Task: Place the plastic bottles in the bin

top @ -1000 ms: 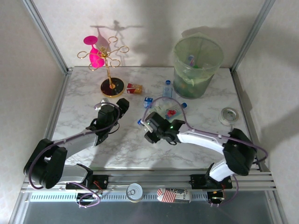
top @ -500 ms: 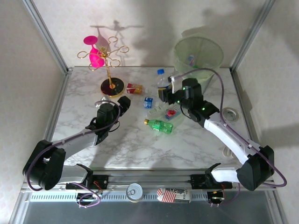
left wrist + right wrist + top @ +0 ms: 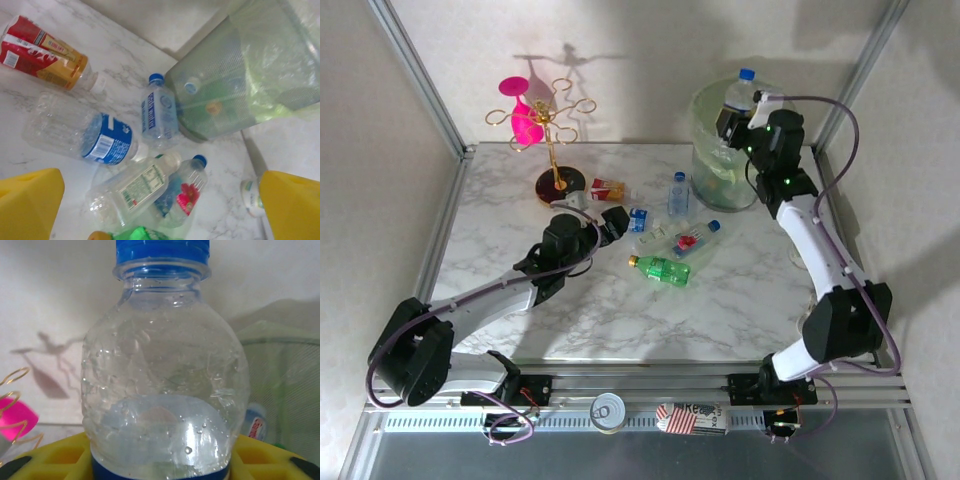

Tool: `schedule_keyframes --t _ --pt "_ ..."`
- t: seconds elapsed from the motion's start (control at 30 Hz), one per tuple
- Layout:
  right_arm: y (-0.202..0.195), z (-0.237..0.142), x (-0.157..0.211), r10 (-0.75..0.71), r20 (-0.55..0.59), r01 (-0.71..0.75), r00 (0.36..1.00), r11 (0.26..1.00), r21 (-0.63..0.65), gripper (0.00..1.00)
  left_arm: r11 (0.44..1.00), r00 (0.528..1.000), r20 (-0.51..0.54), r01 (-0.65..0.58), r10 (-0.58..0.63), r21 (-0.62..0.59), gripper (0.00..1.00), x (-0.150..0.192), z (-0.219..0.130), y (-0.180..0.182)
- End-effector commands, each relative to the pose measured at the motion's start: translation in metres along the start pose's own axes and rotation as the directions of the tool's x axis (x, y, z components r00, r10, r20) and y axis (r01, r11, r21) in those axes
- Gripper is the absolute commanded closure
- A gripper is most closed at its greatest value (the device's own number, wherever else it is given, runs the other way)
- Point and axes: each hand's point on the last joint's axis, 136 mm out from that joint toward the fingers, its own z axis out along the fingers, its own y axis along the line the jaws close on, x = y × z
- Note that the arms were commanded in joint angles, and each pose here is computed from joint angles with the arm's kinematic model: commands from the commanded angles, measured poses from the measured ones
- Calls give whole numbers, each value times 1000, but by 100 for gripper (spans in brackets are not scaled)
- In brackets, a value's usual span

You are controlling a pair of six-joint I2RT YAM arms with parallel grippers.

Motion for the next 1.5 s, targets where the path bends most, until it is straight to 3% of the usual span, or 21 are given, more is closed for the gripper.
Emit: schedule_keyframes --t 0.0,0.43,0.53,0.67,0.77,1.07,1.27,1.47 --pt "-11 11 -32 25 75 -26 997 1000 12 62 997 996 -61 -72 70 -27 0 14 4 4" --pt "-69 78 9 52 -80 -41 995 991 126 55 992 979 -163 -128 125 -7 0 38 18 -5" --pt "-72 83 15 57 -97 -44 994 990 133 47 990 975 -172 -141 138 -7 0 41 18 -7" --pt "-71 81 7 51 -91 -38 995 990 136 21 987 967 -200 -162 156 -11 0 46 21 -7" --pt "-66 71 -9 32 -63 -23 997 990 138 1 985 961 -219 -175 170 -6 0 51 23 -8" --pt "-25 3 -53 6 41 -8 999 998 56 1 972 937 -258 -231 235 46 1 59 37 -22" --pt "11 -48 -16 60 5 -60 998 997 -47 1 946 887 -330 -312 324 88 0 77 49 -27" --pt "39 -91 59 134 -96 -148 986 976 -158 1 909 803 -432 -399 410 122 0 111 59 -23"
